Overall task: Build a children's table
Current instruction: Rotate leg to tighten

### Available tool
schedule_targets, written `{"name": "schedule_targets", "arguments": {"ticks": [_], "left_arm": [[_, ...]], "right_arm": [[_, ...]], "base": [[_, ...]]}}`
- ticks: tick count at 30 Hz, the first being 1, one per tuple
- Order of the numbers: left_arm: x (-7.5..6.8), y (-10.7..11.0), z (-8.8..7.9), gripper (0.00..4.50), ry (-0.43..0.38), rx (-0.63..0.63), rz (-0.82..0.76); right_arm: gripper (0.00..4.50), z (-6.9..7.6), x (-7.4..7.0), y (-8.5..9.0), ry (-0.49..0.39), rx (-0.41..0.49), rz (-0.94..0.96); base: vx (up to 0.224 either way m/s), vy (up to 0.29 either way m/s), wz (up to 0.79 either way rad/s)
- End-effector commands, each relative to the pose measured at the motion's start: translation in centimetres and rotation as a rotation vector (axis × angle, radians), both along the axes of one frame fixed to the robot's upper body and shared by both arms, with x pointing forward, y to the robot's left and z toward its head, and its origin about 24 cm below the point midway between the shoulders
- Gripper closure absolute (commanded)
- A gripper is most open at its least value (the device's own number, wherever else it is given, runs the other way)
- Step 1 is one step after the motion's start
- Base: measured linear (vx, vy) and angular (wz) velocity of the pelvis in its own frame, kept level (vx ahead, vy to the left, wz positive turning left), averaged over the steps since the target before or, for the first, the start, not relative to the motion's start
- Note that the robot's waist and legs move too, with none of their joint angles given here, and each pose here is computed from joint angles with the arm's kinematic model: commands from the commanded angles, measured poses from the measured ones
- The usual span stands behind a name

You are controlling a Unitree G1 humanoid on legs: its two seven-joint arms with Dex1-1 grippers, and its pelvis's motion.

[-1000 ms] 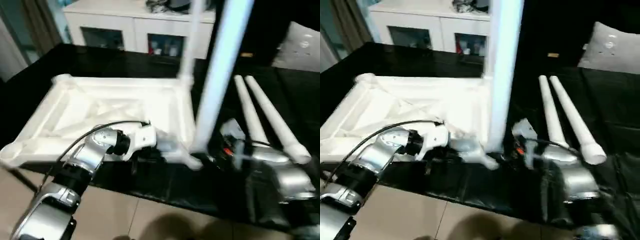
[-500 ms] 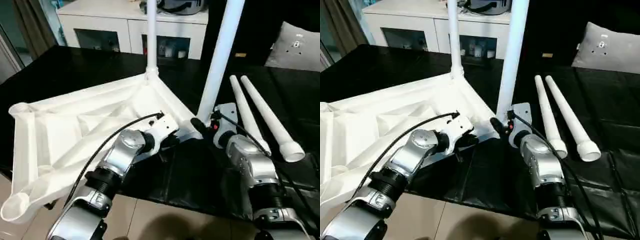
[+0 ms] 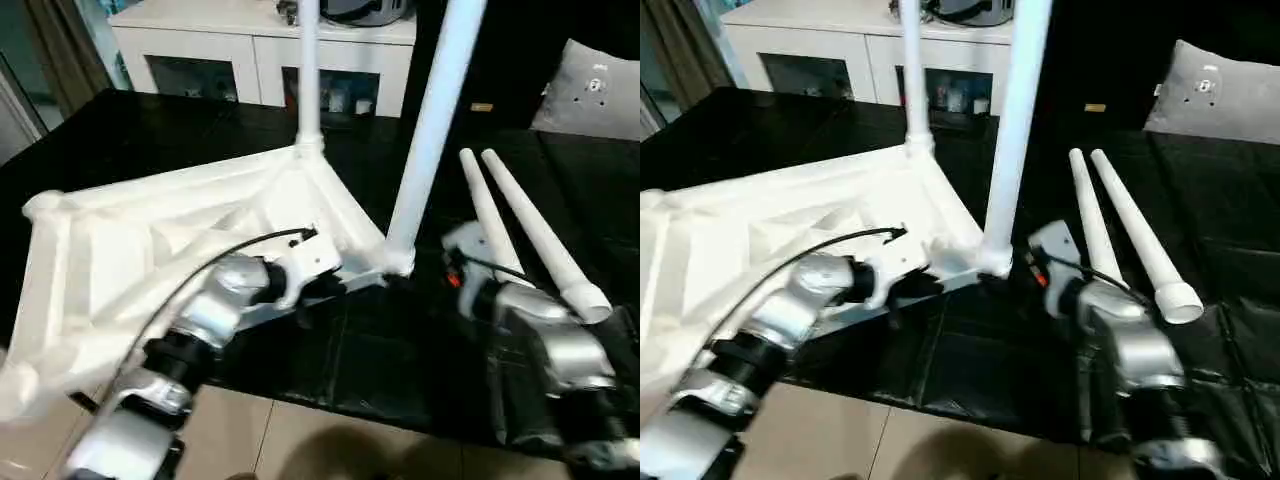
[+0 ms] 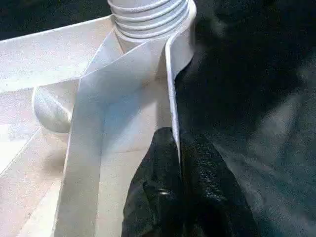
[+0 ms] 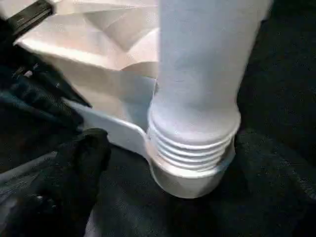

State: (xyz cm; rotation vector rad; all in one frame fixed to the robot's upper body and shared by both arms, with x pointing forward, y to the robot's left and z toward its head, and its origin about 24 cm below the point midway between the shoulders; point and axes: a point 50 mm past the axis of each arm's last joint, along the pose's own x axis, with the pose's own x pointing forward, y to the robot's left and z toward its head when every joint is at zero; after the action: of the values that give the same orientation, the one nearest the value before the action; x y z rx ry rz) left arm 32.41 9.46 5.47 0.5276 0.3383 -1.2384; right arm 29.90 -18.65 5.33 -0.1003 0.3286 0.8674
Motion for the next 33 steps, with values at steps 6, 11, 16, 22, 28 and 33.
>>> {"name": "schedule_targets", "arguments": {"ticks": [6, 11, 16, 22, 28, 33], "left_arm": [[-0.6, 0.2, 1.7, 4.50, -0.042, 0.026, -0.278], [-0.9, 1.2, 1.7, 4.50, -0.014, 0.076, -0.376], [-0.9, 1.6, 1.7, 4.50, -0.017, 0.096, -0.395], [-0.6, 1.9, 1.7, 4.50, -0.023, 0.100, -0.398], [-0.5, 2.0, 1.7, 4.50, -0.024, 0.100, -0.394], [-0.3, 1.7, 1.7, 4.50, -0.026, 0.060, -0.347]], "right_arm": [[0.08, 1.6, -1.2, -0.8, -0.033, -0.037, 0.259], [0.60, 1.6, -1.7, -0.7, 0.006, -0.030, 0.359], [0.94, 1.4, -2.1, -0.3, 0.027, -0.034, 0.412], [1.45, 0.9, -2.5, -0.2, 0.049, -0.053, 0.454], [1.83, 0.7, -2.5, -0.3, 0.071, -0.043, 0.436], [1.87, 0.5, -2.7, 0.5, 0.096, 0.026, 0.421]], "base": [[0.000, 0.000, 0.00], [0.000, 0.000, 0.00], [0.000, 0.000, 0.00], [0.000, 0.000, 0.00], [0.000, 0.000, 0.00], [0.000, 0.000, 0.00]]}}
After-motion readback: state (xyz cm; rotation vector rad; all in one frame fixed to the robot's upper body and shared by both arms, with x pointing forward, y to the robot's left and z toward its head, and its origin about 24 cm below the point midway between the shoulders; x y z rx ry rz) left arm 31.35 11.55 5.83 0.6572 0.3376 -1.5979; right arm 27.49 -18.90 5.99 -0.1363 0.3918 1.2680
